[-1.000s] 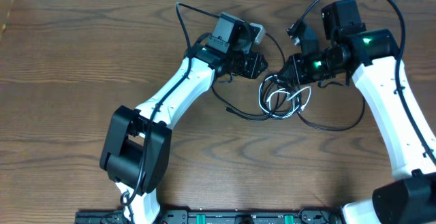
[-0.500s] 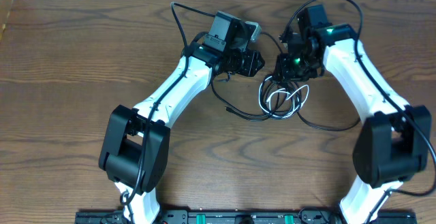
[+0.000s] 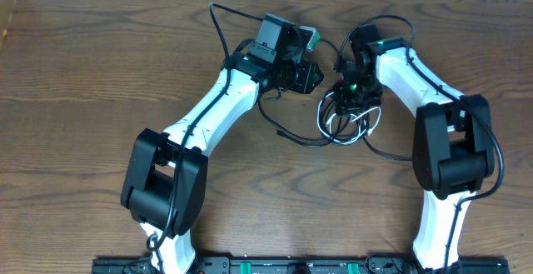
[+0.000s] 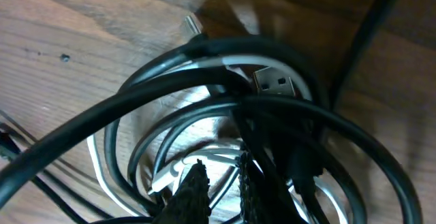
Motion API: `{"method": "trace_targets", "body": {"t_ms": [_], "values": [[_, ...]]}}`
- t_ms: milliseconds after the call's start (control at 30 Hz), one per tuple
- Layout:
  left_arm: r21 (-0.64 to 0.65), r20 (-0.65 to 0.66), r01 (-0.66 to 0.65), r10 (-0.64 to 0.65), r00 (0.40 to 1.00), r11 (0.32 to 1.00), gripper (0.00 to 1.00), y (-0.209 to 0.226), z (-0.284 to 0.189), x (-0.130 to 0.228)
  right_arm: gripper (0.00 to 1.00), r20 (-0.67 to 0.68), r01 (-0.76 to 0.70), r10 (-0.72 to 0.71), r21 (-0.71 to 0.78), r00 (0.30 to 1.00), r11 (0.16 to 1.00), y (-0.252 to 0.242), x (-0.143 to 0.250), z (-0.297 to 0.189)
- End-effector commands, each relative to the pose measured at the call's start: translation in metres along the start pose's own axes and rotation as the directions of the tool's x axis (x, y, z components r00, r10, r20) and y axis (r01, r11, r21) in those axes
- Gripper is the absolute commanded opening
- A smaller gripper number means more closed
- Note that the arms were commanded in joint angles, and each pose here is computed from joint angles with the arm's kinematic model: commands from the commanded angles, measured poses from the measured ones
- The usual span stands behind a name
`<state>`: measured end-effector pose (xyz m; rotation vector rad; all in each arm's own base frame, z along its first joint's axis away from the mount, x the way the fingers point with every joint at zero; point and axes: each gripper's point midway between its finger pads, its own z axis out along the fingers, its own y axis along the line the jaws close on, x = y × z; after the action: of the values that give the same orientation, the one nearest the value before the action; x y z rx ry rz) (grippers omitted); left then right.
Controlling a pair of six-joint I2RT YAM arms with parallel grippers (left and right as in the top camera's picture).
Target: Untangle cables
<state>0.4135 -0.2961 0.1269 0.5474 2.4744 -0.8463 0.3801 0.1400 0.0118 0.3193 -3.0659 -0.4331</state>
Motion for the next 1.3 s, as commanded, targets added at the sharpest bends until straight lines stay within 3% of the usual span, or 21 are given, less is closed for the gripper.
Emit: {"method": "trace_targets", "body": {"t_ms": [0, 100, 433, 1267], "values": [[-0.012, -0.001, 0.009, -0.009, 1.000, 1.000, 0.43, 0.003, 0.000, 0.001, 0.14, 0.011, 0.029, -0.029, 0.016, 1.000, 0.999, -0.002, -0.002, -0.003], [-0.012, -0.001, 0.009, -0.009, 1.000, 1.000, 0.42, 0.003, 0.000, 0.001, 0.18, 0.021, 0.032, -0.032, 0.016, 0.999, 0.999, 0.001, -0.003, -0.015], [-0.012, -0.001, 0.009, -0.009, 1.000, 1.000, 0.43, 0.003, 0.000, 0.001, 0.50, 0.164, 0.076, -0.084, 0.053, 0.983, 0.996, 0.010, -0.014, -0.073], [-0.012, -0.002, 0.010, -0.010, 1.000, 1.000, 0.42, 0.004, 0.000, 0.001, 0.37, 0.007, 0.044, -0.044, 0.044, 0.999, 0.998, -0.008, 0.002, -0.002]]}}
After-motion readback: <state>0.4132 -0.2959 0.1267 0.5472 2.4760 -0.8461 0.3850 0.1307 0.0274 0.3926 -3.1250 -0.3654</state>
